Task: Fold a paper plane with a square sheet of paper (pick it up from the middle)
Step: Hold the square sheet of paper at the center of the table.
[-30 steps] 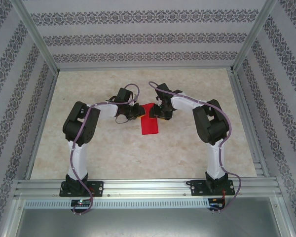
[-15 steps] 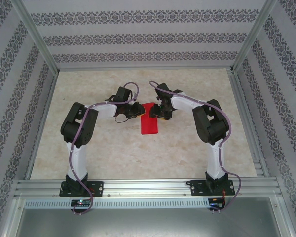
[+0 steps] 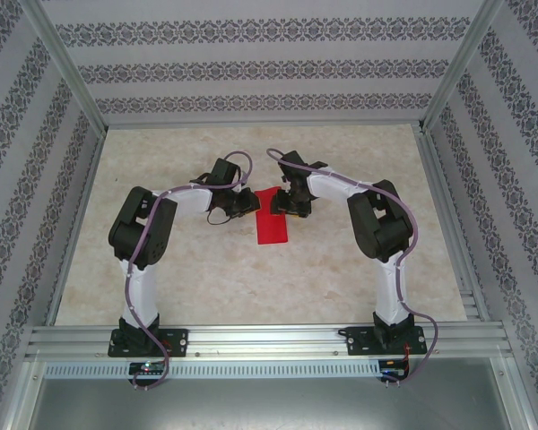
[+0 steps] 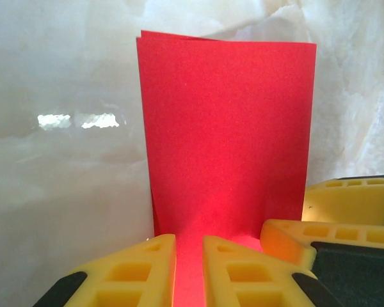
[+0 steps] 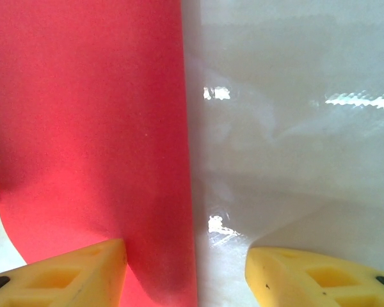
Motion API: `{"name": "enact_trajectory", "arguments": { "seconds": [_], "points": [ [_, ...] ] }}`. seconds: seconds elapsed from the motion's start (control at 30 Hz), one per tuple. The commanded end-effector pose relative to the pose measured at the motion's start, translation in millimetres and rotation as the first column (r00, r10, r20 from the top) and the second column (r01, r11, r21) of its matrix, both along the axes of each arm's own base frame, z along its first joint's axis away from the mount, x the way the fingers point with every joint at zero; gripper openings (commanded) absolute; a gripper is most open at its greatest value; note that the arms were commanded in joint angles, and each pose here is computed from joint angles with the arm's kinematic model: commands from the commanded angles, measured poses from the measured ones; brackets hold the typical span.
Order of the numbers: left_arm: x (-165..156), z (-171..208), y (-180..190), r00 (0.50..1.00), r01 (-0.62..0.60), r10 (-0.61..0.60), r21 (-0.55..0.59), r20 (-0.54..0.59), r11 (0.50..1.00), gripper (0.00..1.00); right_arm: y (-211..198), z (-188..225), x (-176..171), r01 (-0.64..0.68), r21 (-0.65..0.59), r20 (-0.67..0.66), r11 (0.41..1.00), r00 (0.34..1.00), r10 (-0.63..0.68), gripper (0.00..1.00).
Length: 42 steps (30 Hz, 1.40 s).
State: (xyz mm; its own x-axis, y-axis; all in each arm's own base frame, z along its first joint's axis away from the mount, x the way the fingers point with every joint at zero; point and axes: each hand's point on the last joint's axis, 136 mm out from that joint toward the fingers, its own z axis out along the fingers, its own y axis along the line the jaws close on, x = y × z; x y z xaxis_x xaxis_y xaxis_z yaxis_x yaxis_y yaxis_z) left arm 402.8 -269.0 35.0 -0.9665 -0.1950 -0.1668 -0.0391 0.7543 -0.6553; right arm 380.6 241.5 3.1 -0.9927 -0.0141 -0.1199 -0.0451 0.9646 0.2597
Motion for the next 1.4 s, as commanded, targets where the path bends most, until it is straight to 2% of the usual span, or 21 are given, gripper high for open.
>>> {"name": "enact_trajectory", "arguments": {
  "seconds": [0.0,0.3,0.77,1.37],
  "points": [
    [4.8,28.1,-1.1,0.997,0.02,-0.022,0.032,0.07,0.999,0.2,-57.4,-98.3,-49.9,-0.026,-0.273,-0.198,0.962,0.98,-0.03,0.58],
    [0.4,32.5,-10.4,0.996,0.048,-0.049,0.013,0.07,0.999,0.2,-57.1,-98.2,-49.8,-0.027,-0.272,-0.198,0.962,0.98,-0.028,0.58],
    [-23.2,7.0,-17.4,0.994,0.099,-0.098,0.024,-0.041,0.995,0.14,-56.7,-98.5,-49.9,-0.013,-0.264,-0.201,0.964,0.979,-0.042,0.58],
    [-20.4,-10.8,-16.3,0.993,0.093,-0.087,0.064,-0.083,0.994,0.14,-56.1,-98.6,-50.4,-0.008,-0.251,-0.207,0.968,0.977,-0.045,0.59]
  ]
}}
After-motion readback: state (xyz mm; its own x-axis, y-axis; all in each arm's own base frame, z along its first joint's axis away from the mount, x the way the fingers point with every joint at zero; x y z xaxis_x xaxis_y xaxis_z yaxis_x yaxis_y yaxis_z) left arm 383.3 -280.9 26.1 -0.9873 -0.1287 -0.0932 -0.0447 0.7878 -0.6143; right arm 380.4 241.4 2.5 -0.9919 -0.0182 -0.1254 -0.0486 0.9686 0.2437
